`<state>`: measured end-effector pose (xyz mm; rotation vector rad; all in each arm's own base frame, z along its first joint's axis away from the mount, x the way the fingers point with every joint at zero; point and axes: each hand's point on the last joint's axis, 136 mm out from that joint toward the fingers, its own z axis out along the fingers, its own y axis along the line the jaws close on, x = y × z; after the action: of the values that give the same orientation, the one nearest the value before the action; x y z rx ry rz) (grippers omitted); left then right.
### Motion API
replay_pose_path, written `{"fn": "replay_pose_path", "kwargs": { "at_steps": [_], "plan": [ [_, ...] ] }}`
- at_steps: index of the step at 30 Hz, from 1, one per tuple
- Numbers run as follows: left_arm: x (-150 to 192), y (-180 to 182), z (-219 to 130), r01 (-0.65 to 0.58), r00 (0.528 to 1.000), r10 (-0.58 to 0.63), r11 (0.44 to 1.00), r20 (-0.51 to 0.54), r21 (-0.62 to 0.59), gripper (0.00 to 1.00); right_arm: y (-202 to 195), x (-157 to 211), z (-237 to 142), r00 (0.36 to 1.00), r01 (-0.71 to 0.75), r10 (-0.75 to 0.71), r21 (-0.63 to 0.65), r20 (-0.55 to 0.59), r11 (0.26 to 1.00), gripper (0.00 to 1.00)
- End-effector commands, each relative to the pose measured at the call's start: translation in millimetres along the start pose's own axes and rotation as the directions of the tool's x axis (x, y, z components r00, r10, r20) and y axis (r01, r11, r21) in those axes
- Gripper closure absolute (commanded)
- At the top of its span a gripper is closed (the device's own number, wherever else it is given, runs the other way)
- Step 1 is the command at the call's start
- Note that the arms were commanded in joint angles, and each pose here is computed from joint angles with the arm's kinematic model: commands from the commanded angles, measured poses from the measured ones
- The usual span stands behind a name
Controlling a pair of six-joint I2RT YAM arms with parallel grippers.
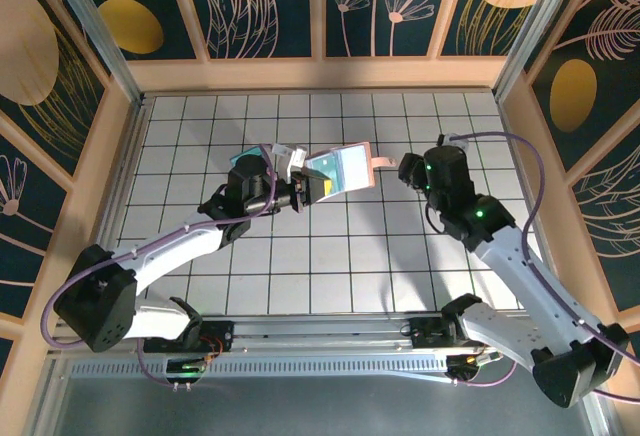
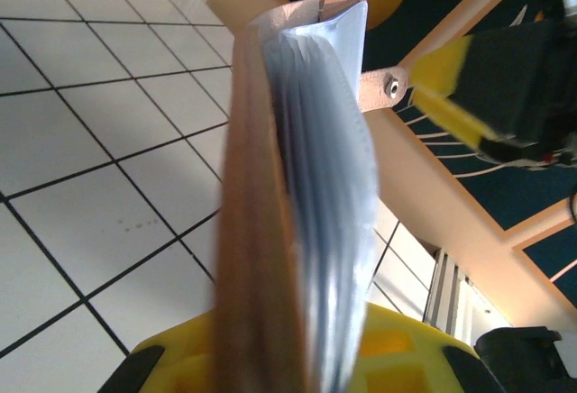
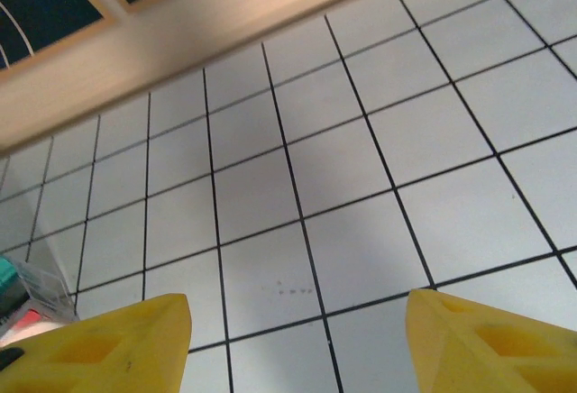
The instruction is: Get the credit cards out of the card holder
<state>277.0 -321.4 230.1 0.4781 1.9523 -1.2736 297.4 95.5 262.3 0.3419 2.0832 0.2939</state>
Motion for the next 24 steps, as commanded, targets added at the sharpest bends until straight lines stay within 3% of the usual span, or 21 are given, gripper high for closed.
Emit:
{"fn": "replay_pose_path", "kwargs": {
  "at_steps": [1, 13, 24],
  "plan": [
    [-3.1, 5.4, 8.3, -0.006, 1.0, 0.006, 1.0, -0.005, -0.024, 1.0, -6.0, -8.0, -8.2, 0.998, -0.037, 0.036, 0.009, 0.043, 0.999, 0.36],
    [33.5, 36.5, 34.5, 0.125, 0.988, -0.133, 0.986, -0.076, -0.108, 1.0, 17.7, 0.3, -3.1, 0.999, -0.039, 0.041, -0.125, 0.01, 0.991, 0.41],
    [66.5, 38.9, 48.7, 0.201, 0.971, -0.215, 0.97, -0.1, -0.135, 1.0, 30.4, 15.9, 8.9, 0.998, -0.049, 0.042, -0.188, -0.044, 0.981, 0.42]
  ]
}}
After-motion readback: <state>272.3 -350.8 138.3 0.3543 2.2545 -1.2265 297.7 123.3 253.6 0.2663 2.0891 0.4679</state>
